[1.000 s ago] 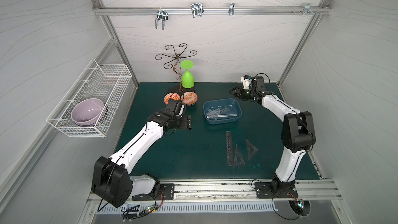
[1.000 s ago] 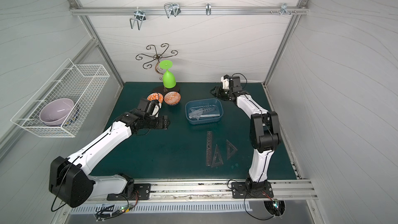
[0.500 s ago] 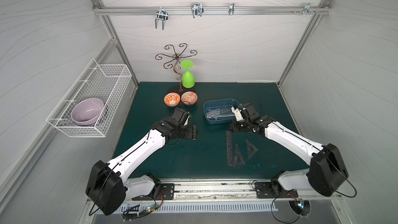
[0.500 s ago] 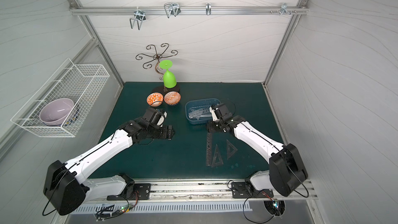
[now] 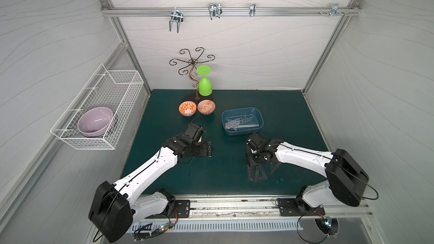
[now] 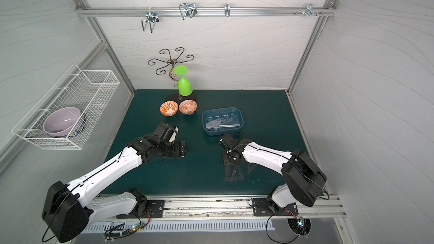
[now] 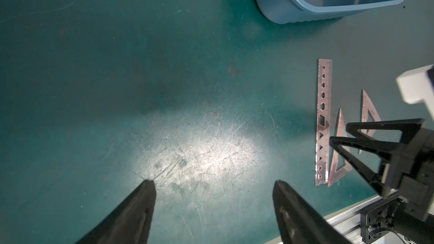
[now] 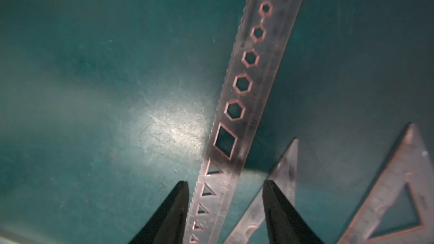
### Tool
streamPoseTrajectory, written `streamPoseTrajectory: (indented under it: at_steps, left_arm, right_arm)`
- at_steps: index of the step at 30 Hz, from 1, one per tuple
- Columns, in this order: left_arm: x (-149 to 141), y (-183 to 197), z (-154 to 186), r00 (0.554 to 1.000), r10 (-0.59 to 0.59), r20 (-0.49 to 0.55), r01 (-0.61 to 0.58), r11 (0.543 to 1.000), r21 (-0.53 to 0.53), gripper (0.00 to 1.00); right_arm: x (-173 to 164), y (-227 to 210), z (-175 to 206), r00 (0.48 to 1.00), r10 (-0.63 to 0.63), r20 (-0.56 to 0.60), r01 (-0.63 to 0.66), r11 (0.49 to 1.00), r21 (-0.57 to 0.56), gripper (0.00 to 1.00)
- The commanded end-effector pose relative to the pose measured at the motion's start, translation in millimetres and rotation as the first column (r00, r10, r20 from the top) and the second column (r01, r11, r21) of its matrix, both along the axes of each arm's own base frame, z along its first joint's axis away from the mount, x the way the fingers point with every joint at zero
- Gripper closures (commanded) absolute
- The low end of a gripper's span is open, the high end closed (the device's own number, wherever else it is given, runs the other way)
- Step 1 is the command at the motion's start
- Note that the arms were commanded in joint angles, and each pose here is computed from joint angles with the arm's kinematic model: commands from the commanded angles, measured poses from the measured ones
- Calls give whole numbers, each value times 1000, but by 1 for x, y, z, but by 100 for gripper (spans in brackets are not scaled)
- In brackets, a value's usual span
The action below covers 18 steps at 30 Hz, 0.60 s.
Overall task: Put the scattered rulers into the storage box
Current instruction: Move the ruler to the center of the board.
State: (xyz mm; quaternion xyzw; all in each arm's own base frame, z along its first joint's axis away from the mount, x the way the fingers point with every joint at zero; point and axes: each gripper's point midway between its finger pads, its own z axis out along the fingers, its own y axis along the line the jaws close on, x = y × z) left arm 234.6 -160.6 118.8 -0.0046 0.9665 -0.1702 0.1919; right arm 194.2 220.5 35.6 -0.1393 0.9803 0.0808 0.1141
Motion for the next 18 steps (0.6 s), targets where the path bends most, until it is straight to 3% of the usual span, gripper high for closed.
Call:
streamPoseTrajectory:
  at_steps: [1, 9, 18]
  left_arm:
    - [5, -4, 2, 1000, 8, 14, -8, 1000, -16, 17]
    - [5, -5, 1, 1000, 4, 8, -4, 1000, -19, 17]
    - [4, -7, 2, 1000, 0, 7, 0, 1000, -26, 17]
  right_arm:
    - [-2, -4, -7, 998, -52, -22, 50, 998, -48, 44]
    - [-11, 5, -29, 996, -47, -69, 43, 997, -62, 47]
    - [-10, 23, -39, 995, -3, -97, 1, 1000, -24, 61]
